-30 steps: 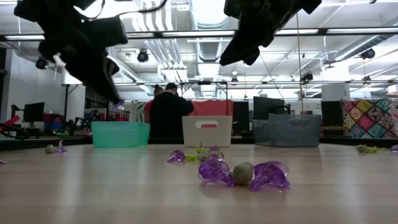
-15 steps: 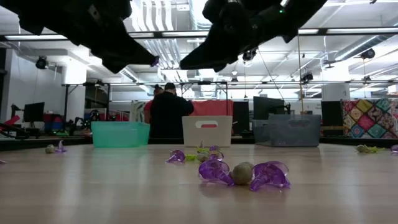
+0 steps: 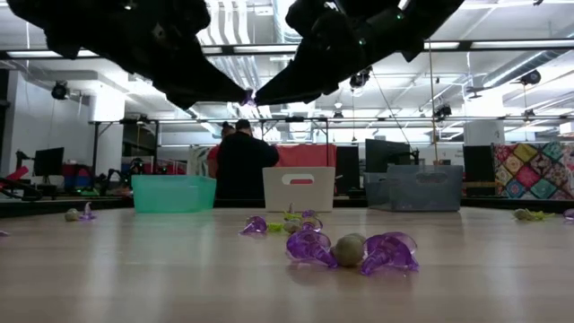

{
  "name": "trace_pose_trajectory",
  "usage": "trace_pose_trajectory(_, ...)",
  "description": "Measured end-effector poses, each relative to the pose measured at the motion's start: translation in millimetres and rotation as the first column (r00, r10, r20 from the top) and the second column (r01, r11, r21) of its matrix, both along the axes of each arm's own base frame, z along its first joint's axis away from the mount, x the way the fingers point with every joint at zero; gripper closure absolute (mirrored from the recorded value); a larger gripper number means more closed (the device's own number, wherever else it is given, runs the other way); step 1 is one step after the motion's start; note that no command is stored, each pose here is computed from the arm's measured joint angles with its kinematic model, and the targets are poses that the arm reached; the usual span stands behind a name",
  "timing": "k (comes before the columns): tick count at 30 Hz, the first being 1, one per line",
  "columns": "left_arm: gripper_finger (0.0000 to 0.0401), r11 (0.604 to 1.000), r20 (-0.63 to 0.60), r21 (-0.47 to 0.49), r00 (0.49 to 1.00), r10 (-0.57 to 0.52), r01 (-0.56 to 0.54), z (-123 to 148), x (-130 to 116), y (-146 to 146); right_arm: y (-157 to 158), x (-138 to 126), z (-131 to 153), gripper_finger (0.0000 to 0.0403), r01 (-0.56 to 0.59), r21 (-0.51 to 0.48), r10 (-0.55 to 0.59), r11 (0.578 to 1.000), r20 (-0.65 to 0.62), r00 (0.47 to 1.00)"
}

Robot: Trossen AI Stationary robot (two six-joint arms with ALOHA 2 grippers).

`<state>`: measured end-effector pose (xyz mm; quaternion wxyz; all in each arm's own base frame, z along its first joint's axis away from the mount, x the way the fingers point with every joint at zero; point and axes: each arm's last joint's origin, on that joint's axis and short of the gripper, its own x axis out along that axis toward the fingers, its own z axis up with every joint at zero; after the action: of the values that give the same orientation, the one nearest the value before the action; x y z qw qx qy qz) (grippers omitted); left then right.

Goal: Sort Halloween decoration
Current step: Put the purple witch hat toy into the gray bin

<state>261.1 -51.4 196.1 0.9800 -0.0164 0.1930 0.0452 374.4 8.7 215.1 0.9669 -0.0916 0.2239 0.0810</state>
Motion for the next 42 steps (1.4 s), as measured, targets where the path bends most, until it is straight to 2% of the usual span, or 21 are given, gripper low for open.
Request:
trace_pose_trajectory(5,0.0401,1.000,0.009,0.004,1.000,0.011,-0.011,3,8,0,0,-1,-1,0.0227,-0.006,-0.010,0.006,1.000,-0.019,1.000)
trace_pose_trajectory(11,0.0401,1.000,0.018,0.010,1.000,0.021,-0.021,6,12,1,0,-1,-2,0.0233,-0.010,-0.008,0.009,1.000,-0.030,1.000)
trace_pose_trajectory(23,0.0401,0.999,-0.005,0.015,1.000,0.031,-0.031,0,15,2,0,-1,-1,0.0283,-0.019,-0.006,0.019,1.000,-0.026,0.999)
trace_pose_trajectory(35,0.0401,0.999,-0.006,0.016,0.999,0.032,-0.032,-1,15,2,1,-1,-1,0.0367,-0.045,0.002,0.045,0.999,-0.027,0.999)
trace_pose_trajectory(42,0.0401,0.999,-0.006,0.015,0.999,0.032,-0.032,-1,16,2,1,-1,-1,0.0385,-0.037,0.017,0.037,0.999,-0.031,0.999)
